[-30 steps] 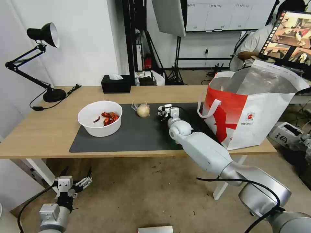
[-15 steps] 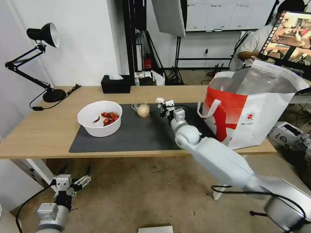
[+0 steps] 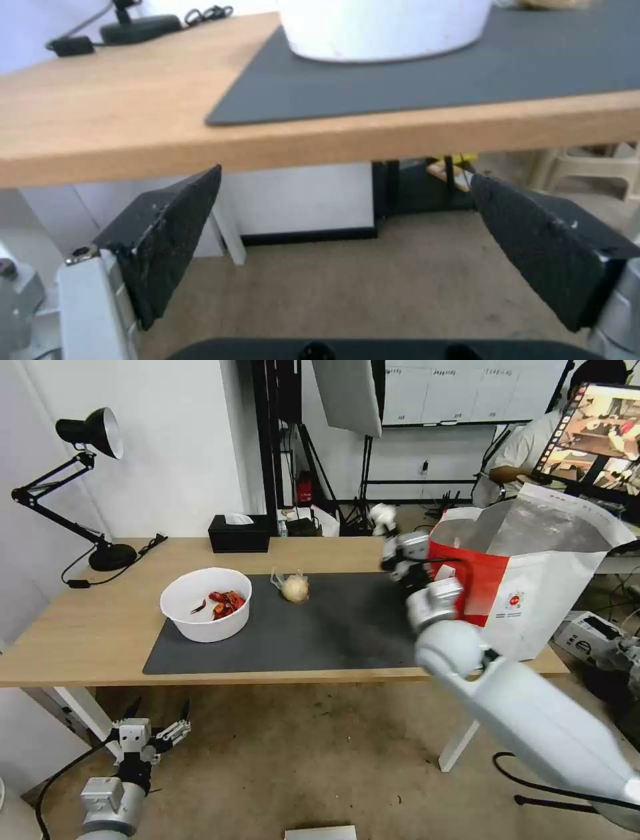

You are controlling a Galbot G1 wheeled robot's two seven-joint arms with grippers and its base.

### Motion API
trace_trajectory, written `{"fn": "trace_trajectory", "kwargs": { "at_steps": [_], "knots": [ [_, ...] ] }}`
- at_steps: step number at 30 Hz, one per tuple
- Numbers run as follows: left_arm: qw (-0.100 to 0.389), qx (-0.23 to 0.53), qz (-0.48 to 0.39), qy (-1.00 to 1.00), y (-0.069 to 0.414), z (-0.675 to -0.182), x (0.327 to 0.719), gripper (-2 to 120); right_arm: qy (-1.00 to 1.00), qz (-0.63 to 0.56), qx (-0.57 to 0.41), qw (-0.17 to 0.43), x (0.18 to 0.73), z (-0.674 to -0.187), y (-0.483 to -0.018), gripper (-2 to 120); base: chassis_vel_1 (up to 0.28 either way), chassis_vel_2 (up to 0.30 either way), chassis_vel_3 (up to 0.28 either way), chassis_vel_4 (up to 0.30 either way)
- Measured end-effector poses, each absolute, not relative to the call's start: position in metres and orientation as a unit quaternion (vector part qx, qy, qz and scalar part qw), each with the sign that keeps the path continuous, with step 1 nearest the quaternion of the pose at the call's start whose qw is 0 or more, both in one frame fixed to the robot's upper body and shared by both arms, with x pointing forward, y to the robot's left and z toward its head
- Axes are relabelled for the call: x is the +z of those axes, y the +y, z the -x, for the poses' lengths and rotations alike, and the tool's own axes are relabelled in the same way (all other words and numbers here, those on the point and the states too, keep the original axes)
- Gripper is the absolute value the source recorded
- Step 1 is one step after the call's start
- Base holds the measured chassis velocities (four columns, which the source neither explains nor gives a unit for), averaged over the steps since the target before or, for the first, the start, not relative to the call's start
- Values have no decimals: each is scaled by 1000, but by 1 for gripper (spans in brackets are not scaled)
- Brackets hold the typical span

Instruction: Pick up the trash from the table and place it into the takeout bag.

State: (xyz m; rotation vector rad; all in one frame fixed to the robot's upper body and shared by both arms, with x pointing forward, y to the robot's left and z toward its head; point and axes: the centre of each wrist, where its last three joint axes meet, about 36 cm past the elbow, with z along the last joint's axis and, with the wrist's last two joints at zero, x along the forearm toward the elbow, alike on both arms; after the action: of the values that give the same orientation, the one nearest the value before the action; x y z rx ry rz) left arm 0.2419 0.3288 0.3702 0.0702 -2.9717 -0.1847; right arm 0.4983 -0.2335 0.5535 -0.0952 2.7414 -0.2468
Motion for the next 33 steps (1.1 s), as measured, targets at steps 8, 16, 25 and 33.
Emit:
{"fn": "trace_trajectory", "kwargs": {
  "at_steps": [8,16,25,33],
  "knots": [
    [83,-64,0,-994,324,-252,376,100,986,-68,-83,125,598,-509,-285,0,0,0,0,0],
    [78,-59,10,-995,311,-256,380,100,988,-79,-90,101,601,-515,-295,17,0,0,0,0],
    [82,-60,9,-995,307,-251,381,100,988,-75,-90,96,597,-513,-295,45,0,0,0,0],
    [82,-60,7,-995,307,-250,379,100,990,-67,-87,89,594,-507,-294,74,0,0,0,0]
  ]
}}
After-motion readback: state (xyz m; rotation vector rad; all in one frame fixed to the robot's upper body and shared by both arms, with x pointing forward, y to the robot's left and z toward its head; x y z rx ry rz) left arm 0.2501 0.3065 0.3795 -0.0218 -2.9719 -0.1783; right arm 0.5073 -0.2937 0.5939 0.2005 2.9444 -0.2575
